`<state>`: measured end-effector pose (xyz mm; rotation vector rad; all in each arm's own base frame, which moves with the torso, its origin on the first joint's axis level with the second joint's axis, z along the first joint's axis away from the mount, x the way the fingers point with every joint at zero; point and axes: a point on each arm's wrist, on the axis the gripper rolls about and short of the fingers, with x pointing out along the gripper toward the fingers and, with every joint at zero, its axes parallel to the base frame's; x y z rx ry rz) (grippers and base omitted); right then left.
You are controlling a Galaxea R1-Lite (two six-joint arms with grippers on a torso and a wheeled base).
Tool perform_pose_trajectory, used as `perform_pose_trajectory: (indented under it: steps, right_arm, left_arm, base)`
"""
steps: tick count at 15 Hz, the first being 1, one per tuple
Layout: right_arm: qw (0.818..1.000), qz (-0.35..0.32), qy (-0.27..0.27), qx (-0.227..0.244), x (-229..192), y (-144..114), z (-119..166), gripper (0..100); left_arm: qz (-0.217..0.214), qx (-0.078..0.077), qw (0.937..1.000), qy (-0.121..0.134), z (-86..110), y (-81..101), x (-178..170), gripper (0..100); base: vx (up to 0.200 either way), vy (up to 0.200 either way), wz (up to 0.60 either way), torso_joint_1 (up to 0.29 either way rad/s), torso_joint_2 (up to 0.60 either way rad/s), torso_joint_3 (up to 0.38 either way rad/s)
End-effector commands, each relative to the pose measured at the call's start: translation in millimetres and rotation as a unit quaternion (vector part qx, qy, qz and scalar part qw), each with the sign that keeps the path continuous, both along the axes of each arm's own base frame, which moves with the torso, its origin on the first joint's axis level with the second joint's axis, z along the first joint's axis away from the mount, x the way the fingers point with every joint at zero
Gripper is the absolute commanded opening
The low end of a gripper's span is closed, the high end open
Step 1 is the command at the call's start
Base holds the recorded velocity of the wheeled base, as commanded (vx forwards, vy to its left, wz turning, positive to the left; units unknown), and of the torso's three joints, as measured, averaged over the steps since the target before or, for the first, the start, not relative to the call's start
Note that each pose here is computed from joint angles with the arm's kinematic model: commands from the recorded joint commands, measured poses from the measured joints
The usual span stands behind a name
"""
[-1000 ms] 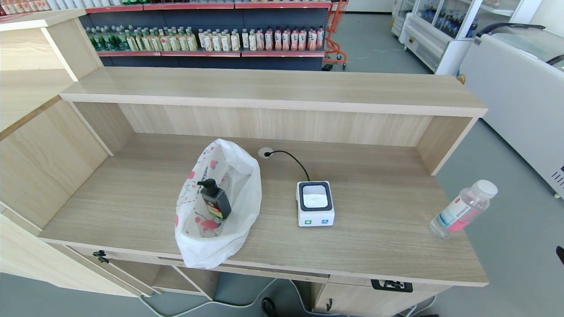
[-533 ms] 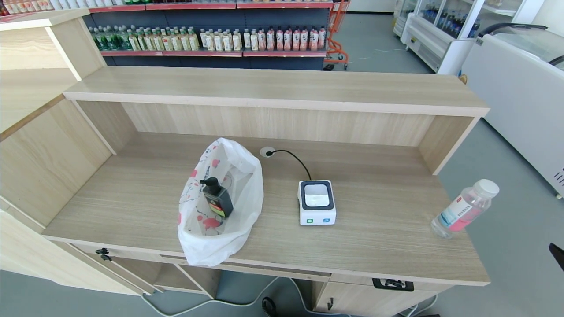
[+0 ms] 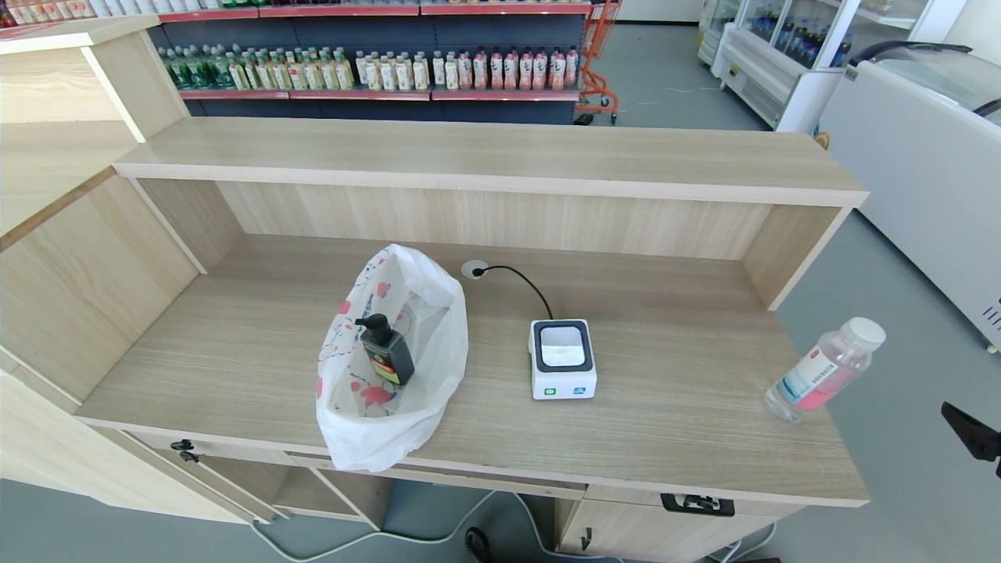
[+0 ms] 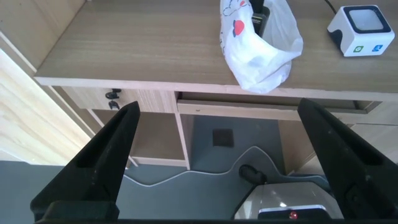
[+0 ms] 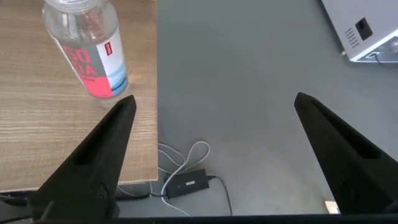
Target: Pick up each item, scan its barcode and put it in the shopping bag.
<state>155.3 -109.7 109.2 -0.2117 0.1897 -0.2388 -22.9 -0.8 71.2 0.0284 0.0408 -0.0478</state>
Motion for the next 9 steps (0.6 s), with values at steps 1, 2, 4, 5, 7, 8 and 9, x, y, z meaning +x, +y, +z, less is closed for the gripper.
perform_pose_trajectory:
  steps: [1, 2, 4, 5, 7, 8, 9]
  right_arm:
    - [1.000, 0.011, 0.018, 0.017, 11.3, -2.7, -14.6, 100]
    - [1.000, 0.011, 0.018, 0.017, 11.3, -2.7, -14.6, 100]
    - [1.000, 0.010, 0.020, 0.019, 17.0, -7.0, -28.8, 100]
    - [0.999, 0.010, 0.040, 0.034, 17.7, -7.1, -38.2, 100]
    - [0.998, 0.023, 0.048, 0.046, 25.2, -5.0, -44.2, 100]
    - [0.997, 0.028, 0.047, 0.051, 30.6, -5.1, -45.5, 100]
    - [0.997, 0.032, 0.043, 0.048, 35.4, -6.2, -45.3, 100]
  left_arm:
    - [0.000, 0.000, 1.0000, 0.000, 0.0, 0.0, 0.0, 100]
    - [0.000, 0.000, 1.0000, 0.000, 0.0, 0.0, 0.0, 100]
    - [0.000, 0.000, 1.0000, 0.000, 0.0, 0.0, 0.0, 100]
    - [0.000, 0.000, 1.0000, 0.000, 0.0, 0.0, 0.0, 100]
    - [0.000, 0.000, 1.0000, 0.000, 0.0, 0.0, 0.0, 100]
    - [0.000, 0.000, 1.0000, 0.000, 0.0, 0.0, 0.0, 100]
    - [0.000, 0.000, 1.0000, 0.000, 0.0, 0.0, 0.0, 100]
  base:
    - [0.000, 0.000, 0.00, 0.000, 0.00, 0.000]
    - [0.000, 0.000, 0.00, 0.000, 0.00, 0.000]
    - [0.000, 0.000, 0.00, 0.000, 0.00, 0.000]
    - [0.000, 0.000, 0.00, 0.000, 0.00, 0.000]
    - [0.000, 0.000, 0.00, 0.000, 0.00, 0.000]
    - [0.000, 0.000, 0.00, 0.000, 0.00, 0.000]
    - [0.000, 0.000, 0.00, 0.000, 0.00, 0.000]
